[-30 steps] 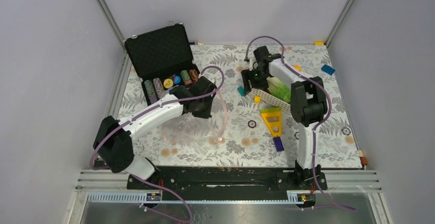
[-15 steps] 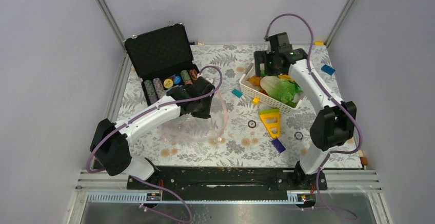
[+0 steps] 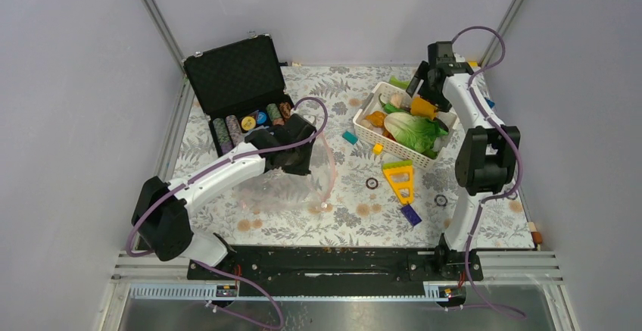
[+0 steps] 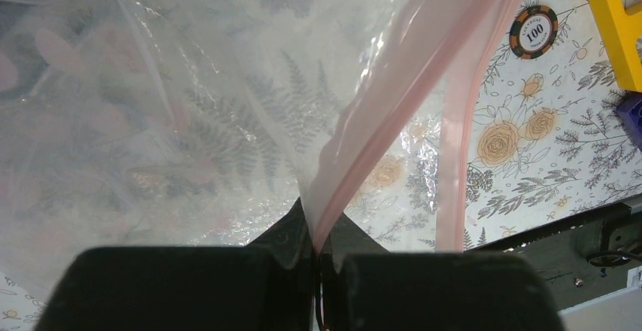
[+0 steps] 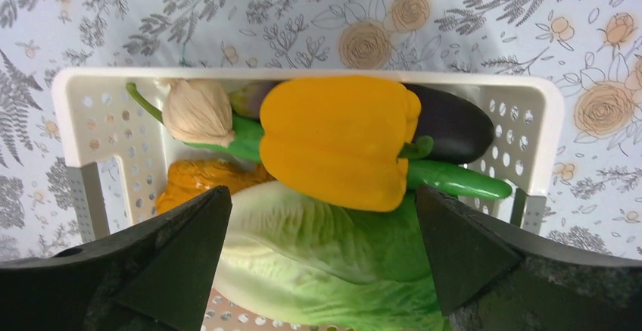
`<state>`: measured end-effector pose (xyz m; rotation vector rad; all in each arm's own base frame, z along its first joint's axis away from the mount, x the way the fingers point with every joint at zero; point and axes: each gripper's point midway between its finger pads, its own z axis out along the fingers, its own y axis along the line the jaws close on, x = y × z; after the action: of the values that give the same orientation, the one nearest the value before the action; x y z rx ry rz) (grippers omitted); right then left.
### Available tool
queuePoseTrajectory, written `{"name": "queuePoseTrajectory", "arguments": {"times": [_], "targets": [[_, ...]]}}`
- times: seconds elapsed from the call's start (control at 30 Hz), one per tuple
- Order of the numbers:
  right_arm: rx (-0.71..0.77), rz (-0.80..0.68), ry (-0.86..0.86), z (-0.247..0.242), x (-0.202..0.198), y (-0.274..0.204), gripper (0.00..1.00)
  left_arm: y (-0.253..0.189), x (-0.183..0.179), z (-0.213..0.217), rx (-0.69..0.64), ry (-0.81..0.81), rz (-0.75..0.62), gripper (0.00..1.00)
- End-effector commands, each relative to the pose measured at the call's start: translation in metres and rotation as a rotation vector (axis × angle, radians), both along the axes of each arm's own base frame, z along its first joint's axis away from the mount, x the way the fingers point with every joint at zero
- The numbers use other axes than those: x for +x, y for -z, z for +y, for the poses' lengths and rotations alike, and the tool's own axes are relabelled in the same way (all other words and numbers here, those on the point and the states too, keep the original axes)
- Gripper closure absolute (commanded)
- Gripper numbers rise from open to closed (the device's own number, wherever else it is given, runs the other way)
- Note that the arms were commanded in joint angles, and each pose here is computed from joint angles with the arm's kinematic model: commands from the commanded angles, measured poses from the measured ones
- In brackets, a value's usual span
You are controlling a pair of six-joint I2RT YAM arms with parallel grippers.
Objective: Place the food in the zip-top bag and seal the zipper
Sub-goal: Pick up the fake vegetable from the bin.
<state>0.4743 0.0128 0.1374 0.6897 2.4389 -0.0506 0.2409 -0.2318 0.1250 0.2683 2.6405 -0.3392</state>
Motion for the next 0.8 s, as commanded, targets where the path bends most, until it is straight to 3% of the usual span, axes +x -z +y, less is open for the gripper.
{"name": "queuePoseTrajectory", "arguments": {"times": [0.0,0.43,0.63,0.77], "targets": [[-0.020,-0.066,0.068,-0.007,0.020,-0.016,0.01,-0.015,0.006,-0.003,-0.050,0.008,-0.058,1.00],[-0.027,0.028,0.050,-0.007,0.029,0.026,0.01,-0.012,0.006,-0.002,-0.034,0.007,-0.058,1.00],[-0.024,0.047,0.049,-0.007,0.028,0.035,0.16,-0.014,0.007,-0.002,-0.040,0.004,-0.061,1.00],[-0.022,0.025,0.025,-0.005,0.027,0.031,0.32,-0.013,0.005,-0.002,-0.044,0.007,-0.057,1.00]]}}
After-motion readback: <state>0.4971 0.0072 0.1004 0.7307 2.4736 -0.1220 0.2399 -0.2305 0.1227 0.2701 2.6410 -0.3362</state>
